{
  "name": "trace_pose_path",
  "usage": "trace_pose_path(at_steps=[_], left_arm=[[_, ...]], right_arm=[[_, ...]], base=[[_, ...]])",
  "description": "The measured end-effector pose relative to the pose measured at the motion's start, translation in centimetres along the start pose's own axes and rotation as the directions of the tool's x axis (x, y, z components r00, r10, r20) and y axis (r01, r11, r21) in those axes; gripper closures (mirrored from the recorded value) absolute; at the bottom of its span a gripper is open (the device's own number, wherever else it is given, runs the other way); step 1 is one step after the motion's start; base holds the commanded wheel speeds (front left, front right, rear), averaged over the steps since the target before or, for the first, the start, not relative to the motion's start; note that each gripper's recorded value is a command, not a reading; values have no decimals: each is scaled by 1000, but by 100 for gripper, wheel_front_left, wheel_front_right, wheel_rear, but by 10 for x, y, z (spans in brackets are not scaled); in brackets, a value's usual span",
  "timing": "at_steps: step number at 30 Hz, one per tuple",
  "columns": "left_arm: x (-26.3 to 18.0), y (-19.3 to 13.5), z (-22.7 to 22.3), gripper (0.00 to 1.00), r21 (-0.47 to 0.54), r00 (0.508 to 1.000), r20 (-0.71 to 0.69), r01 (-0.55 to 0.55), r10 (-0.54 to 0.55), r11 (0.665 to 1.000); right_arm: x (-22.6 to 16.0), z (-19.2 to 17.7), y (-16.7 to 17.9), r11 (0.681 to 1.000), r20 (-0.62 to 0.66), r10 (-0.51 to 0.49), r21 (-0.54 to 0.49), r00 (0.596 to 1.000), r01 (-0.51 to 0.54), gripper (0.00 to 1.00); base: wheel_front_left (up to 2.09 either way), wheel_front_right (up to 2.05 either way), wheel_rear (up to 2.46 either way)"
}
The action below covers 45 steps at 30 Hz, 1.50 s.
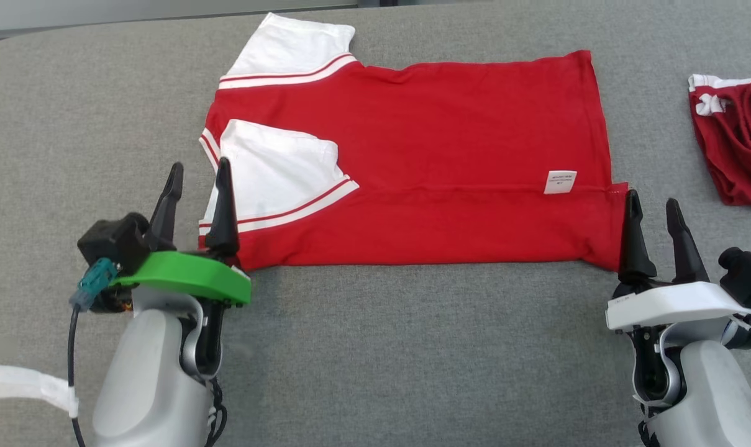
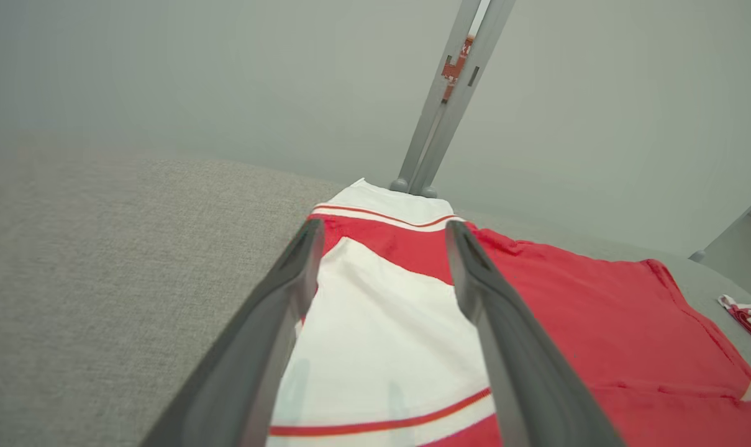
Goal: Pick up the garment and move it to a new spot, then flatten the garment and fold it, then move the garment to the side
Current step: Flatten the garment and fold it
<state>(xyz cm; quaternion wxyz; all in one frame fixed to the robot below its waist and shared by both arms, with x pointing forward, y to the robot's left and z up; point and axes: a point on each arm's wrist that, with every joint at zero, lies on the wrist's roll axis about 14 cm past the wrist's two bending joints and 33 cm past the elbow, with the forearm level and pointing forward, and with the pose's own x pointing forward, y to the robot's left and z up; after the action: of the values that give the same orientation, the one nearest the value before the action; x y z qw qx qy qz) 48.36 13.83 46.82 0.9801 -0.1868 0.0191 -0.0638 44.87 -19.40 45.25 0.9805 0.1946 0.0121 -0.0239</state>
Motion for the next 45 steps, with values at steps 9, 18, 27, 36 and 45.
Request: trace_pose_path(at_steps=[9,18,27,36,45], left_arm=[[-48,44,-35,0,-17,976,-166,-146,141,989],[-64,47,-76,0,-121,906,-393,-221,158,968],[-60,32,-82,100,-174,899,-423,-204,114,963],[-62,30,-62,100,-176,928,-352,-191,119,966],[-70,34,-46,100,-155,945,-300,-185,132,970]], right_arm=[[-14,1,5,999,-9,20,-45,1000,-20,0],[-16,-3,3,998,-23,17,-55,1000,-18,0],[-22,-6,-5,998,-41,-7,-59,999,5,0],[-31,-28,-14,997,-147,-40,-77,988,29,0],[-30,-51,-21,994,-253,-69,-98,965,45,0]], base=[[0,0,0],[0,0,0],[0,0,0],[0,0,0],[0,0,0]])
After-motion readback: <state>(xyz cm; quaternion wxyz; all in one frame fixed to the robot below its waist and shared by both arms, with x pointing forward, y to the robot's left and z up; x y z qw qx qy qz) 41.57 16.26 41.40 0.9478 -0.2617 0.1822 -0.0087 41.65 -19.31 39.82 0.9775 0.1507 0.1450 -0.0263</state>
